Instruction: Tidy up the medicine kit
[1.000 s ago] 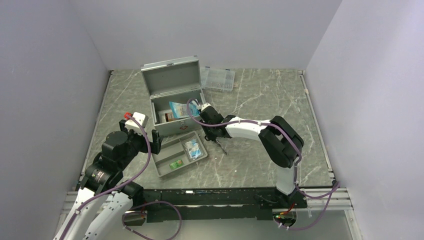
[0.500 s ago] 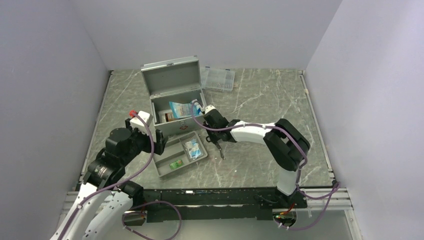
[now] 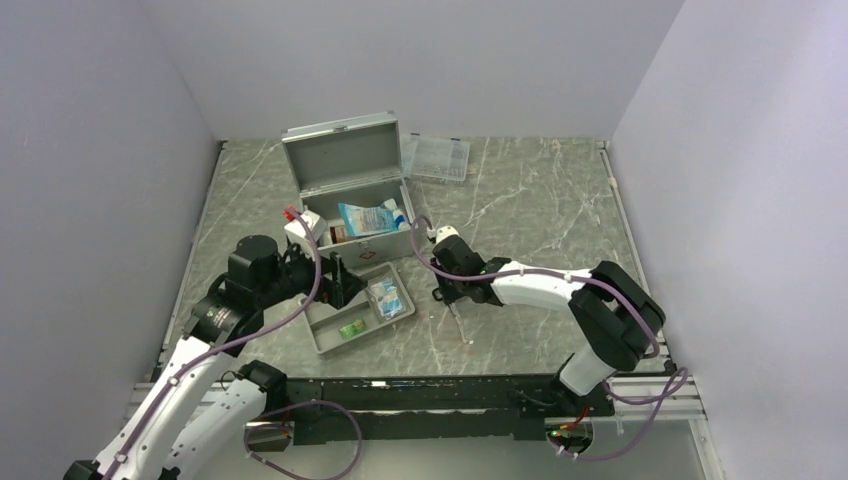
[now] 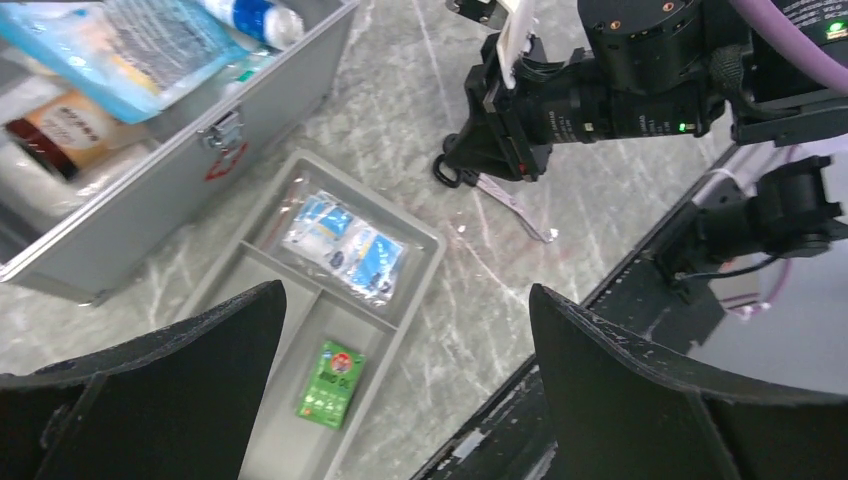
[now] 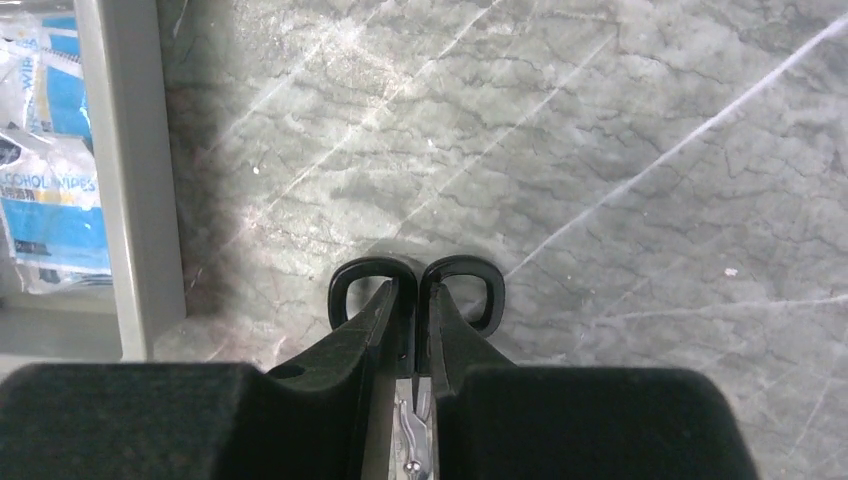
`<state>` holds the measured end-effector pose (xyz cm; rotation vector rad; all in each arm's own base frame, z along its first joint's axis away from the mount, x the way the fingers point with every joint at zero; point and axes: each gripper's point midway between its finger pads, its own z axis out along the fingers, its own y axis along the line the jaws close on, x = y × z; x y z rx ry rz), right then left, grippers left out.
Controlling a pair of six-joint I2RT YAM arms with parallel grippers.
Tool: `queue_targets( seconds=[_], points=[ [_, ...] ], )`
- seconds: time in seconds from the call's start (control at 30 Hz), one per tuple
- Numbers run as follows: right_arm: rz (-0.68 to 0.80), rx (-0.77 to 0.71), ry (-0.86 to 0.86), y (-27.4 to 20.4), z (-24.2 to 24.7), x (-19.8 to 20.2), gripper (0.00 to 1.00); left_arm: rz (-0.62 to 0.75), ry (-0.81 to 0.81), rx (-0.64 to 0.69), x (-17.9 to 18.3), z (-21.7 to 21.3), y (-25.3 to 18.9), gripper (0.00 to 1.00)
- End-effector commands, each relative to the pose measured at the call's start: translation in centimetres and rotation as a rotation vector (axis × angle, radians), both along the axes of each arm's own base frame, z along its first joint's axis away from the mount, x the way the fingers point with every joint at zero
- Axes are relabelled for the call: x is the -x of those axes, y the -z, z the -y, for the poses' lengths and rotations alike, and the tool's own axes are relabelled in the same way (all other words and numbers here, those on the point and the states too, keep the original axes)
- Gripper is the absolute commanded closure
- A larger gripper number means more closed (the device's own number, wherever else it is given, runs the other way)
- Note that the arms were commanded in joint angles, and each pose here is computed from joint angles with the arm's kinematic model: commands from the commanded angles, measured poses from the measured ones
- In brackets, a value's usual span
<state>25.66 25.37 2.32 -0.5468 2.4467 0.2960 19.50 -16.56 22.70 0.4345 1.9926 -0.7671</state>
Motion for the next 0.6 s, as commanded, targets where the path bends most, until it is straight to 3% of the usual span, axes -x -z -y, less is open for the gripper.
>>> queue_targets(
  seconds=[0.0,0.4,0.57],
  points=[
    [0.043,-0.067,0.018,-1.9,-0.3,-0.3,1.00,0.013,0.078,0.129,0.3,2.1,-2.3,0.01],
    [0.058,-0.086,0.037,-2.8,0.0,-0.1,1.00,-0.068,0.126,0.184,-0.2,3.9,-1.4,0.01],
    [0.058,-0.080,0.080,-3.0,0.7,0.0,0.70,-0.073,0.133,0.186,-0.3,4.1,-1.2,0.01]
  ],
)
